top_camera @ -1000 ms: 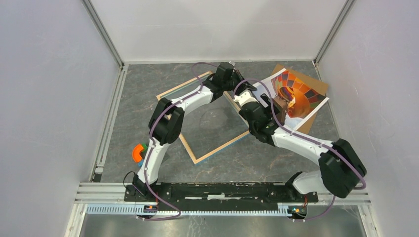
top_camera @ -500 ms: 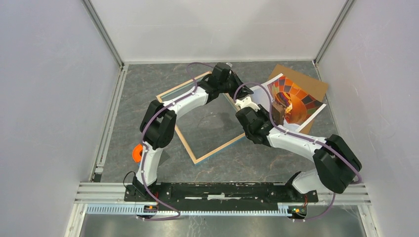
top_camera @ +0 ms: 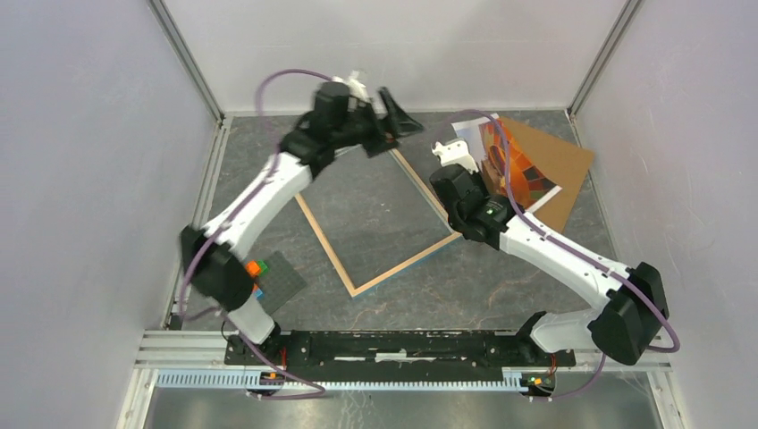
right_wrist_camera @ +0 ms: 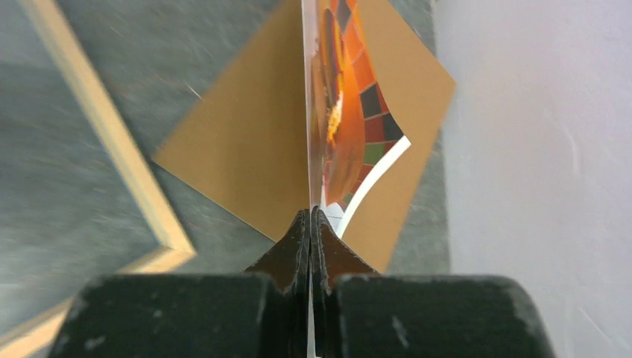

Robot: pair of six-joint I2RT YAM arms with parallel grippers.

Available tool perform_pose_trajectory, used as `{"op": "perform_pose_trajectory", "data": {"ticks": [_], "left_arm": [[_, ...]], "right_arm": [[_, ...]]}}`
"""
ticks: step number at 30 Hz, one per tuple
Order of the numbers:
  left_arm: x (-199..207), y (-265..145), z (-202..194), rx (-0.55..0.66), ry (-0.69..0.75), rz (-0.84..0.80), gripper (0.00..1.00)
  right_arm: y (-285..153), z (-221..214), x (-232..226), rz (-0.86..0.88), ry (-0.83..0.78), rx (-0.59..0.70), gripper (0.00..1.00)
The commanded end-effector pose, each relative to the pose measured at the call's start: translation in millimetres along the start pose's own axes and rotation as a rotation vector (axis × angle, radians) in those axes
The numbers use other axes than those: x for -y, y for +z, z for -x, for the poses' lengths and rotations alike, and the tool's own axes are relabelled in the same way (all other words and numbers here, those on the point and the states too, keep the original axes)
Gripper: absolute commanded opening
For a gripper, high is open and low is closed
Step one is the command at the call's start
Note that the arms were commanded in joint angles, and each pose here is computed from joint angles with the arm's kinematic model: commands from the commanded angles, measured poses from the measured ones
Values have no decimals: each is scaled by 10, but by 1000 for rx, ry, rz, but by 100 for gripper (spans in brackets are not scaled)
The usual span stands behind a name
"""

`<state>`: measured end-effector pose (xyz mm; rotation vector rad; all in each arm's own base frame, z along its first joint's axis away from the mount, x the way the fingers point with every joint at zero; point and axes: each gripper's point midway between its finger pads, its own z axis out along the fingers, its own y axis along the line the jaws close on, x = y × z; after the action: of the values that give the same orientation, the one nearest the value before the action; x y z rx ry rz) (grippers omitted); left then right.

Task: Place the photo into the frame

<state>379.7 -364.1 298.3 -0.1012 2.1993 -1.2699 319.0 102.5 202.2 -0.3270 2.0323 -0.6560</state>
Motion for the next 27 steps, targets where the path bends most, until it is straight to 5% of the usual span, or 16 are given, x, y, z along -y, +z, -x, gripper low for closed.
{"op": "perform_pose_trajectory", "data": {"ticks": [1, 9, 13, 16, 20, 27], "left_arm": [[368, -1208, 519, 206, 208, -73, 96], [752, -2535, 606, 481, 418, -14, 100], [799, -2829, 591, 553, 462, 5, 100], [795, -2896, 573, 570, 488, 9, 100], [722, -2837, 534, 539, 512, 25, 100], [464, -2540, 410, 460, 527, 53, 100]], "right_arm": [[-272, 785, -206, 255, 281, 156, 0], [-1440, 2695, -463, 898, 774, 627, 0], [-1733, 3138, -295, 1033, 1010, 758, 0], [-1331, 2854, -217, 915, 1261, 656, 0], [-710, 1946, -343, 766, 1561, 467, 0], [-210, 801, -1110, 709, 1623, 86, 0]]}}
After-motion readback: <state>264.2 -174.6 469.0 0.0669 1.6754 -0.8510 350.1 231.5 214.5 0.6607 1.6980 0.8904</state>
